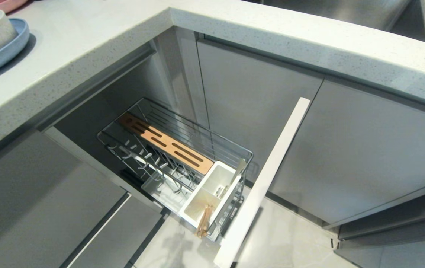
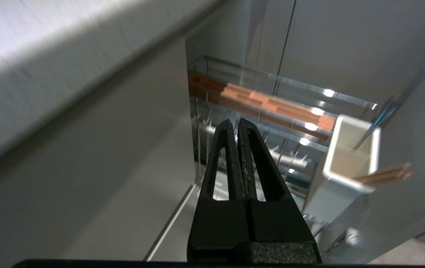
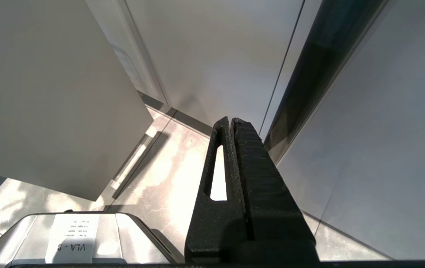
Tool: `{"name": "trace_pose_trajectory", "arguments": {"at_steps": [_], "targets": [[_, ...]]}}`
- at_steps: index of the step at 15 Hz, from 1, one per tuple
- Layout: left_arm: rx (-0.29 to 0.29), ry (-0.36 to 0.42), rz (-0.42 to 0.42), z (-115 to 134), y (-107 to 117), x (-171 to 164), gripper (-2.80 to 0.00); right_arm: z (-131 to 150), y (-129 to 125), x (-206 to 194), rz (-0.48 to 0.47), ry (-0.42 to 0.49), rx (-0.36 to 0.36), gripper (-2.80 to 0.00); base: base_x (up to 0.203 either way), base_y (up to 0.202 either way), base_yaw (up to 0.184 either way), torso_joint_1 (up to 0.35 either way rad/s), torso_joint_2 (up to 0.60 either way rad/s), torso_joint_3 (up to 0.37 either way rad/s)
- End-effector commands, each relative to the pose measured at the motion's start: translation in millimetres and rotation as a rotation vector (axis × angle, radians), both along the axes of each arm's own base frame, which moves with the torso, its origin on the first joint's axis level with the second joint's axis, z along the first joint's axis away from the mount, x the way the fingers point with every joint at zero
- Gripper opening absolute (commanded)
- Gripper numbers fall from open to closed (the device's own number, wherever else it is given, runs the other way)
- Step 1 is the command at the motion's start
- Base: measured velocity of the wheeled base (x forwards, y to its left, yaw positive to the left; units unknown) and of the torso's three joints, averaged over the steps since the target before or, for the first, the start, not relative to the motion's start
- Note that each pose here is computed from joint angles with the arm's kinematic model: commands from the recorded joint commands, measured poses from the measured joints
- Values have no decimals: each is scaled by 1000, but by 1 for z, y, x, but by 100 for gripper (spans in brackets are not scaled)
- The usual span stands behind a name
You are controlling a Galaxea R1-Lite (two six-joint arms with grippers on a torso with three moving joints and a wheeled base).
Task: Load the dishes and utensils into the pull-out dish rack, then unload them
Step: Close the cupboard
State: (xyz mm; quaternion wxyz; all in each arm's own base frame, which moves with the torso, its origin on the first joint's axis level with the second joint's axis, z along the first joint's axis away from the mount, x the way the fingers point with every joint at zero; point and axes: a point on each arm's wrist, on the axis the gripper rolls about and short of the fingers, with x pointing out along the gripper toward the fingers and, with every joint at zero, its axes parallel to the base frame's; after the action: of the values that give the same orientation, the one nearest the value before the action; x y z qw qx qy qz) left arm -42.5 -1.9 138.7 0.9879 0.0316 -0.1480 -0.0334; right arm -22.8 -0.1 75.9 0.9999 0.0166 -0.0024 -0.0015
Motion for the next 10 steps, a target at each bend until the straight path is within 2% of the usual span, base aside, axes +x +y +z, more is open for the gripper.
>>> {"name": "trace_pose_trajectory", "arguments": {"at_steps": [1,2,4,5,6,10], "targets": [[20,66,8,-42,0,18,-280,0,0,0,0,-3,1,-280,0,0,0,0,0,0],[27,115,12,-51,0,20,-280,0,0,0,1,-3,1,-280,0,0,0,0,0,0],[23,263,26,-65,1,21,-280,0,0,0,0,-3,1,-280,0,0,0,0,0,0],[-20,269,30,-65,1,21,-280,0,0,0,0,-3,1,-280,0,0,0,0,0,0],[-33,265,37,-64,1,21,-280,0,0,0,0,-4,1,-280,0,0,0,0,0,0],[-41,265,36,-64,1,21,-280,0,0,0,0,-3,1,-280,0,0,0,0,0,0]]}}
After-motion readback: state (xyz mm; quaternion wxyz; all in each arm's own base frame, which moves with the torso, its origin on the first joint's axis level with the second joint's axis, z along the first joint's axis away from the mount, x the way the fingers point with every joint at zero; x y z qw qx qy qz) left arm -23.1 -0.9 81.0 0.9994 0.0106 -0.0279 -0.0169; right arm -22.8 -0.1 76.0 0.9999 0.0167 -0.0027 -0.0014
